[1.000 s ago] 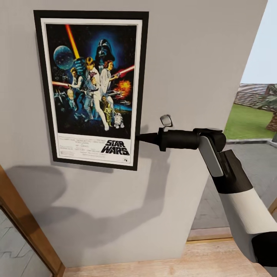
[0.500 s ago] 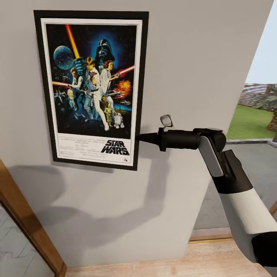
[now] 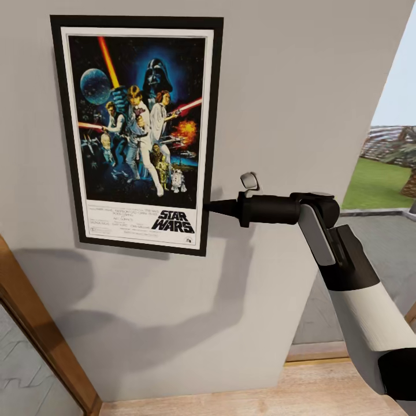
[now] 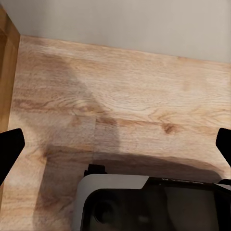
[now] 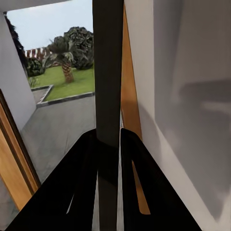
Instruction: Pick up the poster from the kitchen countertop and hang it on one of the wall nails in the kitchen.
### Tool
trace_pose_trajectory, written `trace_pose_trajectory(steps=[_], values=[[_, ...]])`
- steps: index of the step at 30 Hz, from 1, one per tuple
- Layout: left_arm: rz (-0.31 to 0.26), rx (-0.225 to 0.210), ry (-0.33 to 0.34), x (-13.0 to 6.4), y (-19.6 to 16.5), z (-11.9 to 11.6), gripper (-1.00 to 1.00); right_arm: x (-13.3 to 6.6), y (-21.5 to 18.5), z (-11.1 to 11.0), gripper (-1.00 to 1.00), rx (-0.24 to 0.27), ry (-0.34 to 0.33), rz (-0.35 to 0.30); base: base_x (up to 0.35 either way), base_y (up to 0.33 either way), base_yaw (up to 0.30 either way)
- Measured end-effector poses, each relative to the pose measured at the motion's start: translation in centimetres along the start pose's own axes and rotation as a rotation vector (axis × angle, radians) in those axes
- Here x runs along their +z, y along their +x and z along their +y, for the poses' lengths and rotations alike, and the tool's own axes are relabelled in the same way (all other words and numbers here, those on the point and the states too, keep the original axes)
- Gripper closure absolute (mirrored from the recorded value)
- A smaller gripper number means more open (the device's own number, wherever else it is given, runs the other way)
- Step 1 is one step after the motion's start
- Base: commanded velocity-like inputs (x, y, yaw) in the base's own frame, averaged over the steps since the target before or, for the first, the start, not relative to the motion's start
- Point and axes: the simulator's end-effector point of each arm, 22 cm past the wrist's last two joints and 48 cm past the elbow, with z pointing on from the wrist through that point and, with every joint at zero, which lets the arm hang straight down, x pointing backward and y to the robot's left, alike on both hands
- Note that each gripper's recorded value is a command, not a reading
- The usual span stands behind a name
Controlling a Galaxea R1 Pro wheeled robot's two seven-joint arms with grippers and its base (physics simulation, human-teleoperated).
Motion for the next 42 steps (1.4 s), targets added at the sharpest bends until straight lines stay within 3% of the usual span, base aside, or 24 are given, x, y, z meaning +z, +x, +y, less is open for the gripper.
trace_pose_trajectory(steps=[42], values=[[0.000, 0.000, 0.000, -0.01, -0.01, 0.04, -1.00, 0.00, 0.00, 0.00, 1.00, 0.000, 0.000, 0.000, 0.011, -0.022, 0.000]])
